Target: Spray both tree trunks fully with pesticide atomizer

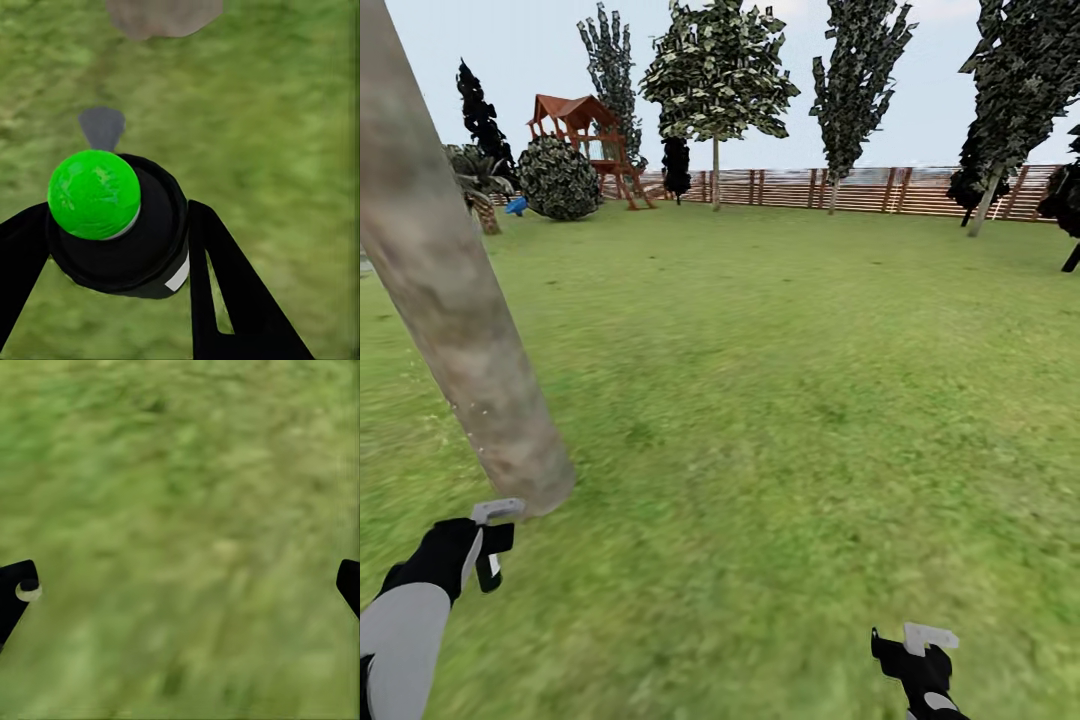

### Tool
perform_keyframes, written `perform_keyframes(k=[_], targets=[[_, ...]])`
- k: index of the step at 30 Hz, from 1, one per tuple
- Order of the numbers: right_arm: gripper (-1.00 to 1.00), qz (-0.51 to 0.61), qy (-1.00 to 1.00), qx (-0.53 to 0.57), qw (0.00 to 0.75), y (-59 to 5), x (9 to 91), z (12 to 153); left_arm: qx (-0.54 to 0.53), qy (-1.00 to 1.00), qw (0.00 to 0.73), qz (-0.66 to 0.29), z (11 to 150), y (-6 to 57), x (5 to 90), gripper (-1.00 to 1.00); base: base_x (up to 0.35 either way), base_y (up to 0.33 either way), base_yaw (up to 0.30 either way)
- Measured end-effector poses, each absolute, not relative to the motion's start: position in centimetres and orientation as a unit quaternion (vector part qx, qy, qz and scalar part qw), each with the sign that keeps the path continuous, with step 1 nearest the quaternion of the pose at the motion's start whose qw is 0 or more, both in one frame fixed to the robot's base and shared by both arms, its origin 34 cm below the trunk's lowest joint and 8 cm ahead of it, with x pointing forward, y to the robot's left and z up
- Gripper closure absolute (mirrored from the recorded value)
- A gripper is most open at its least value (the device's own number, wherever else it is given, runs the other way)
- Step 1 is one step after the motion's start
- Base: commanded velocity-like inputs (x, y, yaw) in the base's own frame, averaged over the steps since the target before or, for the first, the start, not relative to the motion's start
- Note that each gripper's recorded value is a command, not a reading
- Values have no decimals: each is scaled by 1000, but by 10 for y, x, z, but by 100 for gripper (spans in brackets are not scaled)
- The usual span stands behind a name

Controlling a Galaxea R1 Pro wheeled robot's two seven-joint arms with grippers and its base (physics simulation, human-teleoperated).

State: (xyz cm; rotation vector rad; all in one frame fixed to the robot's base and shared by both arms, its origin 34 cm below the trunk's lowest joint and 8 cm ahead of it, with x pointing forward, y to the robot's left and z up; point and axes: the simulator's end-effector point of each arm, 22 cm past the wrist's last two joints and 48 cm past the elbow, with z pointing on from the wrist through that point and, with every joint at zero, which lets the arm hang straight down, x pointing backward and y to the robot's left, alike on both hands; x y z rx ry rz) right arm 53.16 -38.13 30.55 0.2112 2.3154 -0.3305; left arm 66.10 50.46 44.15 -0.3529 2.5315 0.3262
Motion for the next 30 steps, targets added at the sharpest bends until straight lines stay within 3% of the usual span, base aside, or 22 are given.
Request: perform_keyframes(k=[7,14,30], targets=[[-100,-129,910,83,386,-381,532,305,-135,945,277,114,438,499,660,100,303,-6,118],[-100,-129,910,83,386,-380,532,305,-132,945,278,109,437,492,663,100,25,-1,274],[-100,-129,910,83,386,-380,532,305,-129,945,280,112,437,483,666,100,156,-218,56]])
